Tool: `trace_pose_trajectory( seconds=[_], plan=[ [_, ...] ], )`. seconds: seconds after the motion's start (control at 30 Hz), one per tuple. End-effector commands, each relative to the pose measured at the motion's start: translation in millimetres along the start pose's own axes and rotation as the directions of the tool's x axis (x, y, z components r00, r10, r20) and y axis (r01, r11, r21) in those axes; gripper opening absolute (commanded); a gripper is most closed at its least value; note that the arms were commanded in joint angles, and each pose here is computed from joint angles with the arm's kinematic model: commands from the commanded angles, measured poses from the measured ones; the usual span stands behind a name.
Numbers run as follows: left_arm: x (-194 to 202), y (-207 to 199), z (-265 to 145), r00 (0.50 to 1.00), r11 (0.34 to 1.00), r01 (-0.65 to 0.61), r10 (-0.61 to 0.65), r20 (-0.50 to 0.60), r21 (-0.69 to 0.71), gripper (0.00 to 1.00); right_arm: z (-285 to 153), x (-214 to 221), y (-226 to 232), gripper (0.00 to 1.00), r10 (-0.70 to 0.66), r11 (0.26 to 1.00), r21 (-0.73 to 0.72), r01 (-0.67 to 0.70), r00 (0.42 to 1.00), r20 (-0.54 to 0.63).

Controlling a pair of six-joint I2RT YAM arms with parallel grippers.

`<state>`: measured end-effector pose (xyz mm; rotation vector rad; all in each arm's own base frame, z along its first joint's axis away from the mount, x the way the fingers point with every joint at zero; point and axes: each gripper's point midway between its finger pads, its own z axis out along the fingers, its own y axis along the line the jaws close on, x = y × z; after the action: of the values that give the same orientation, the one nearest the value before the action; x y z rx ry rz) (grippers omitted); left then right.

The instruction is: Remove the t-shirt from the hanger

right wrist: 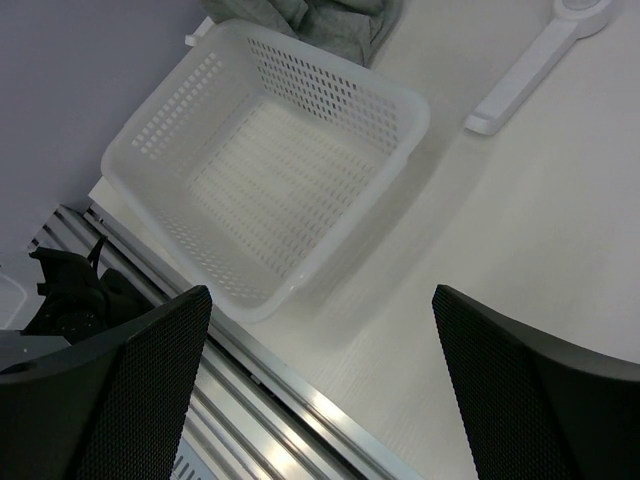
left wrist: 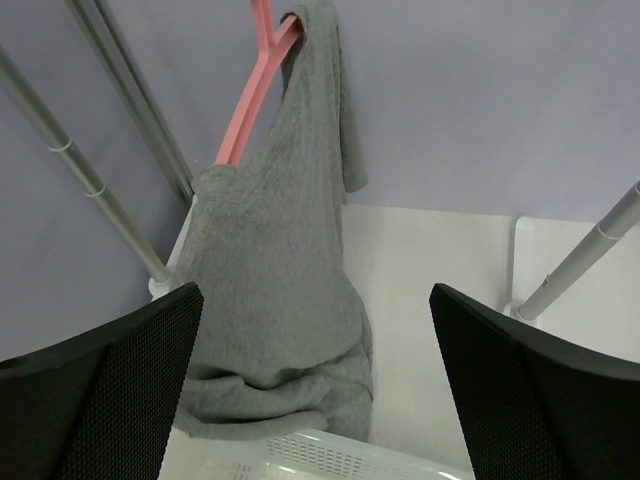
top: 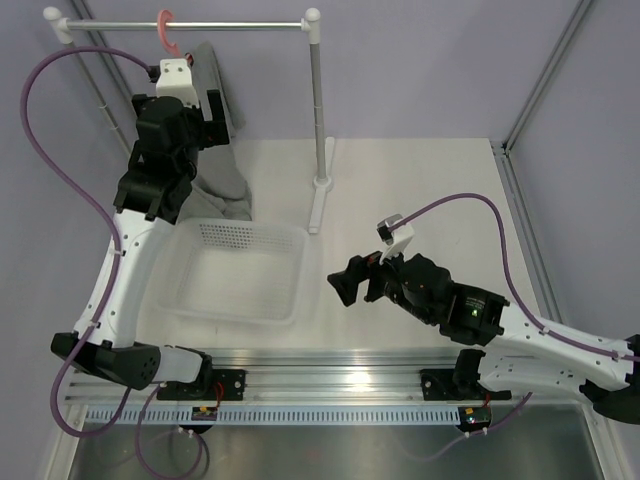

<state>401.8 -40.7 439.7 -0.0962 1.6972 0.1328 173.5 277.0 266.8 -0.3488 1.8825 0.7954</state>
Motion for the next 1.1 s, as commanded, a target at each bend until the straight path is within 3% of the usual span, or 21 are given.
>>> trace_pose_trajectory(
  seconds=[0.0, 0.3, 0.47, 0.8, 0.83, 1.0, 1.07],
  plan=[
    [-27, 15, -7, 0.997, 1.000, -0.023, 0.024, 0.076, -0.011, 0.99, -3, -14, 15, 0.99, 0.007, 0.999, -0.051, -0.006, 1.000, 0.018],
    [-6, 59, 3, 0.996, 0.989, -0.086, 0.088, 0.015, -0.120, 0.99, 3, -9, 17, 1.00, -0.016, 0.999, -0.047, 0.015, 1.000, -0.015],
    [4, 53, 11, 0.998, 0.998, -0.056, 0.056, 0.005, 0.007, 0.97, 7, -7, 18, 0.99, -0.021, 0.999, -0.042, 0.020, 0.999, -0.028],
    [28, 52, 37, 0.991, 0.995, -0.100, 0.101, -0.085, 0.022, 0.78, 8, -4, 21, 0.99, -0.022, 0.998, -0.055, 0.019, 0.999, -0.046],
    [28, 52, 38, 0.992, 0.995, -0.097, 0.099, -0.083, 0.024, 0.70, 7, -4, 21, 1.00, -0.021, 0.998, -0.055, 0.018, 0.999, -0.045],
    [33, 55, 43, 0.990, 0.995, -0.099, 0.099, -0.097, 0.007, 0.59, 7, -3, 22, 1.00, -0.020, 0.998, -0.062, 0.017, 0.998, -0.052],
    [34, 49, 43, 0.989, 0.993, -0.107, 0.111, -0.095, 0.044, 0.50, 7, -4, 22, 0.99, -0.023, 0.998, -0.060, 0.020, 0.999, -0.050]
  ],
)
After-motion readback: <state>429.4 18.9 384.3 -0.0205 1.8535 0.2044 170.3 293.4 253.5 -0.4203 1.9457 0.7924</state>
